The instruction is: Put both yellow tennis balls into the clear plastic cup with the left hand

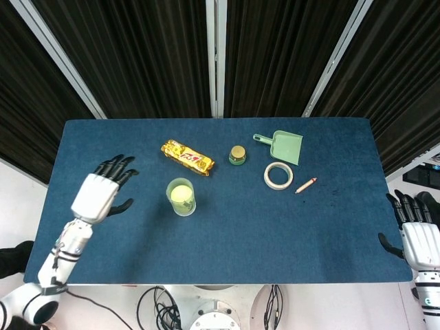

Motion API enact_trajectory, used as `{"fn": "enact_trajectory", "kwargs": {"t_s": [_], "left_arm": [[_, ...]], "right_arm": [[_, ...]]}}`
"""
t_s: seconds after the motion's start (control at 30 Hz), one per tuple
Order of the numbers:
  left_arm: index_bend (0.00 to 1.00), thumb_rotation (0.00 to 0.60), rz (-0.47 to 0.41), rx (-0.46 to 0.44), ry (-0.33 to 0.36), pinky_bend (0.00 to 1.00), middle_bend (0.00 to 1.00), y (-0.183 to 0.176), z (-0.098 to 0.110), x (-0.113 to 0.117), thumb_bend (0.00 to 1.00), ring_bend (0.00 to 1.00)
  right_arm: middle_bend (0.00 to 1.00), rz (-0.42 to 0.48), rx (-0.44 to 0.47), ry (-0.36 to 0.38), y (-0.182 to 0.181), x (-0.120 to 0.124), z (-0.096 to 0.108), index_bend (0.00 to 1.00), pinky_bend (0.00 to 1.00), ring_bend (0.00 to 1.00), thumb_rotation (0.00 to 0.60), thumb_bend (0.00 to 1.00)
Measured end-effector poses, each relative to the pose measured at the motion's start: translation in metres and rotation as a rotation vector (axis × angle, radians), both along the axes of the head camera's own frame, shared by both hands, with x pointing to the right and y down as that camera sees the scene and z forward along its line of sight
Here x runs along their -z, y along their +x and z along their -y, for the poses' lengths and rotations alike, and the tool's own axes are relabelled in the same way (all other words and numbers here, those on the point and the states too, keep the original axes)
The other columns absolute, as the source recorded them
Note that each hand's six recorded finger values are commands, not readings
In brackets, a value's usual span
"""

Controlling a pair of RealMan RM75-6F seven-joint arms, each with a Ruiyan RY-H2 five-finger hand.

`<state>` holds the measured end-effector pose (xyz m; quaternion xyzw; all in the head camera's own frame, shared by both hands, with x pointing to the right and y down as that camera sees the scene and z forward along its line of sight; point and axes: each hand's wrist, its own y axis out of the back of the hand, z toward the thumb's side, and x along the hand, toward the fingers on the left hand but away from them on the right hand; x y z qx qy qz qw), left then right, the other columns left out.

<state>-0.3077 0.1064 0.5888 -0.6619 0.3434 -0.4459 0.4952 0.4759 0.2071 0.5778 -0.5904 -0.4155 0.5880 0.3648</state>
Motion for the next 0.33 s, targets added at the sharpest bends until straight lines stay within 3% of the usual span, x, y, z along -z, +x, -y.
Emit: {"fn": "enact_trajectory", "kwargs": {"t_s": [0.1,0.17,0.33], "left_arm": [[0.1,0.6,0.146,0.077,0.022,0.11,0.08,-0.049,-0.028,0.001,0.13,0.01],[0.03,0.6,0.222,0.133,-0.019,0.07,0.03,-0.083,-0.048,-0.003,0.13,0.0],[0.0,0.6,0.217,0.248,-0.134,0.05,0.0,-0.124,-0.068,-0.007,0.14,0.0]], "right_arm": [[0.0,-0.018,0.027,-0.006,-0.002,-0.001,-0.002,0.0,0.0,0.0,0.6,0.23],[0.0,-0.032,0.058,-0.009,-0.004,-0.002,-0.003,0.0,0.0,0.0,0.6,0.21],[0.0,-0.046,0.101,-0.006,-0.009,-0.005,-0.004,0.0,0.0,0.0,0.6,0.21]]}}
